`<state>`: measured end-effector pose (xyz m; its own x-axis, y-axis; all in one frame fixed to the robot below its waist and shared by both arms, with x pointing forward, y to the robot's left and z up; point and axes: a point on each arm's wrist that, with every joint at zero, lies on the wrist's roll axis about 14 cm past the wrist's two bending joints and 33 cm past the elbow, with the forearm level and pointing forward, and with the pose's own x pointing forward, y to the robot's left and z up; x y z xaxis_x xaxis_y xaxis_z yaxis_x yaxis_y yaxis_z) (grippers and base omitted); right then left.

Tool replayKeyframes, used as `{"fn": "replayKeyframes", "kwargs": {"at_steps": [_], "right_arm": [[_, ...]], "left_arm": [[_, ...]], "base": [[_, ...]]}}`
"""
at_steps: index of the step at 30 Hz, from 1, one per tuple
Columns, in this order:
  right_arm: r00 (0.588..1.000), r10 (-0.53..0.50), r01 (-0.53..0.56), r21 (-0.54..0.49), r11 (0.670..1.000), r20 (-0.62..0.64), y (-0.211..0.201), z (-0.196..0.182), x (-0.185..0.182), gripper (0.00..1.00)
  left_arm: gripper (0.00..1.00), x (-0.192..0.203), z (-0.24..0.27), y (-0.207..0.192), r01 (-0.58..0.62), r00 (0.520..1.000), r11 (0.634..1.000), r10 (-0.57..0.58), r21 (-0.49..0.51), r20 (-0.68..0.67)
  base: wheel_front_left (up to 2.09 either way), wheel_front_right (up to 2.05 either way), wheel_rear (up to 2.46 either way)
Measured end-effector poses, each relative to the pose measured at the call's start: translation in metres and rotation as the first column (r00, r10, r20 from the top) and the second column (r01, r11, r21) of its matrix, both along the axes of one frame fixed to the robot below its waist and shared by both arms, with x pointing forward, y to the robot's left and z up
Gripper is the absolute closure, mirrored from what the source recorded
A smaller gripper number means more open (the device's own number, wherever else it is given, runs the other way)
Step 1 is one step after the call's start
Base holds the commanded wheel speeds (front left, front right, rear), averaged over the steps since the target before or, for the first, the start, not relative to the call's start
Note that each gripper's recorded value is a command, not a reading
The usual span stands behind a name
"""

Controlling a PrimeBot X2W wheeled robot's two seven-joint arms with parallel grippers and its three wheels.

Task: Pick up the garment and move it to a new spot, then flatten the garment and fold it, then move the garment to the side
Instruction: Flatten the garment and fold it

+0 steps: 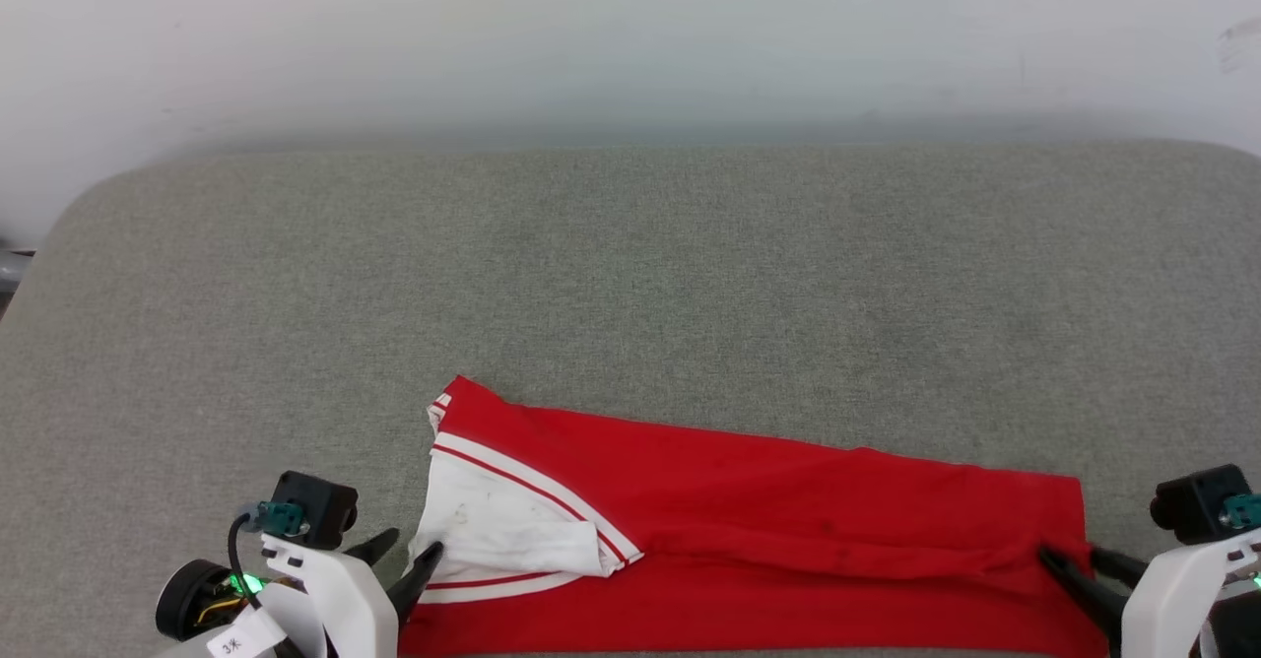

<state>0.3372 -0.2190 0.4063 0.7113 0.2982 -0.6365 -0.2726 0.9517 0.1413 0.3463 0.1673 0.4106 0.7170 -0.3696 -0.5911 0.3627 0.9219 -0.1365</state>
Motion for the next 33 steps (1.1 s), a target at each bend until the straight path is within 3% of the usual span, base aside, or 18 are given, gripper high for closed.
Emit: {"fn": "replayKeyframes", "kwargs": {"at_steps": [6, 11, 14, 22, 33], "right_arm": [[0.992, -0.026, 0.022, 0.036, 0.999, 0.123, -0.008, 0.042, 0.012, 0.00], [0.989, -0.066, 0.059, 0.052, 0.997, 0.134, -0.026, 0.063, 0.016, 0.00], [0.993, -0.100, 0.092, 0.100, 0.991, 0.071, -0.031, 0.062, 0.016, 0.00], [0.980, -0.114, 0.130, 0.090, 0.987, -0.163, -0.041, 0.028, 0.005, 0.00], [0.946, -0.094, 0.129, 0.095, 0.987, -0.311, -0.021, -0.016, 0.009, 0.00]], "left_arm": [[0.00, 0.011, 0.027, 0.005, -0.077, 0.982, 0.997, 0.078, -0.016, 0.173], [0.00, 0.025, 0.052, 0.016, -0.164, 0.937, 0.986, 0.162, -0.018, 0.311], [0.00, 0.033, 0.068, 0.021, -0.217, 0.902, 0.976, 0.213, -0.034, 0.376], [0.00, 0.043, 0.109, 0.040, -0.336, 0.765, 0.941, 0.295, -0.038, 0.573], [0.00, 0.030, 0.115, 0.068, -0.473, 0.643, 0.880, 0.376, -0.041, 0.668]], "base": [[0.00, 0.00, 0.00], [0.00, 0.00, 0.00], [0.00, 0.00, 0.00], [0.00, 0.00, 0.00], [0.00, 0.00, 0.00]]}}
